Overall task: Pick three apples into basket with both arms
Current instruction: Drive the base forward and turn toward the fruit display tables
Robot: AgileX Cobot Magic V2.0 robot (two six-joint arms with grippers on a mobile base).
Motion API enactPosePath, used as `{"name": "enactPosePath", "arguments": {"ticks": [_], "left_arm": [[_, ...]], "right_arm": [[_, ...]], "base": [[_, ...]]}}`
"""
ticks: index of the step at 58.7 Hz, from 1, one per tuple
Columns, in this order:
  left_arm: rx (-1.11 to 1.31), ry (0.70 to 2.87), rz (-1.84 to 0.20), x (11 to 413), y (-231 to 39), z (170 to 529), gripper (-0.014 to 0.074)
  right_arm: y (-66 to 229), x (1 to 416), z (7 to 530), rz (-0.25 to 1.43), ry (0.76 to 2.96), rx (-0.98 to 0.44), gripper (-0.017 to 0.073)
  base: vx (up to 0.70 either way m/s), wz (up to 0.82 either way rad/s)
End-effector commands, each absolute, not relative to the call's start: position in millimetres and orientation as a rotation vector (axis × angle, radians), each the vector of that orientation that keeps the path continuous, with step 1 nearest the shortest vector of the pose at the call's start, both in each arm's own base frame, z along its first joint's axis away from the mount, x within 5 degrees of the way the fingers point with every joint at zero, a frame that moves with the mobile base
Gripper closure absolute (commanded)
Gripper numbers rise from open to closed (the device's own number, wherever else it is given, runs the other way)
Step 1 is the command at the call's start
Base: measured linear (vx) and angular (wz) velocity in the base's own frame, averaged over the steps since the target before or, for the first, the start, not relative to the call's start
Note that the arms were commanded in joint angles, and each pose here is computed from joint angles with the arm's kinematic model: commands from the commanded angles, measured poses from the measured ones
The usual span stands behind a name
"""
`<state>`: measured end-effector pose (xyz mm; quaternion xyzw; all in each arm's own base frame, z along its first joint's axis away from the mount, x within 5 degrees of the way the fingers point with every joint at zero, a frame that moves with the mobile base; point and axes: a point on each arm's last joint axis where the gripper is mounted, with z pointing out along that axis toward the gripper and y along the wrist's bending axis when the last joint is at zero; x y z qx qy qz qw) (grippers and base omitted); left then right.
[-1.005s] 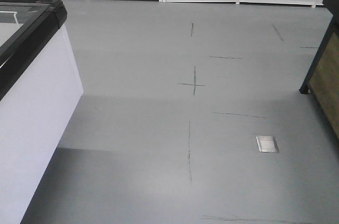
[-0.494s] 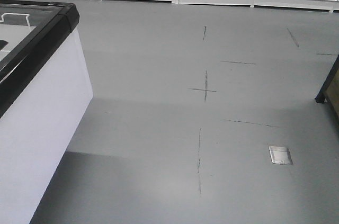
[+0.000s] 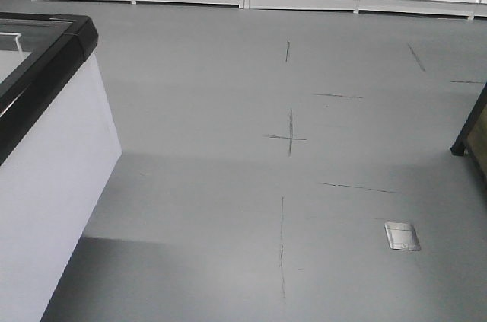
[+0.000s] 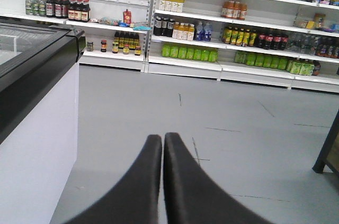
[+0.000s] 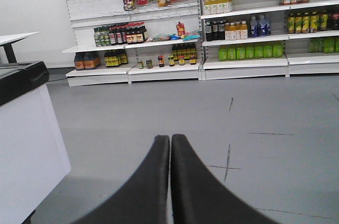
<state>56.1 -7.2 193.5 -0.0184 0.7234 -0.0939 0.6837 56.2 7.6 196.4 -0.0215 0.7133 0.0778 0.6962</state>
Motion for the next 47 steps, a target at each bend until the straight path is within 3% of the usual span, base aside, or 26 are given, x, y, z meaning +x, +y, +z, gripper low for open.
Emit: {"name": "enactPosePath", "arguments": {"ticks": [1, 47], "left_arm": [[-0.051, 1.514, -0.219, 54.0, -6.0, 209.0, 0.0599], [-0.051, 1.514, -0.219, 54.0, -6.0, 209.0, 0.0599]], "right_arm": [[8.1, 55.7, 199.0, 0.173, 1.519, -0.057, 0.0567], [8.1, 55.6, 199.1, 0.173, 1.518, -0.057, 0.0567]], "base": [[0.17, -0.10], [0.18, -0.26]]}}
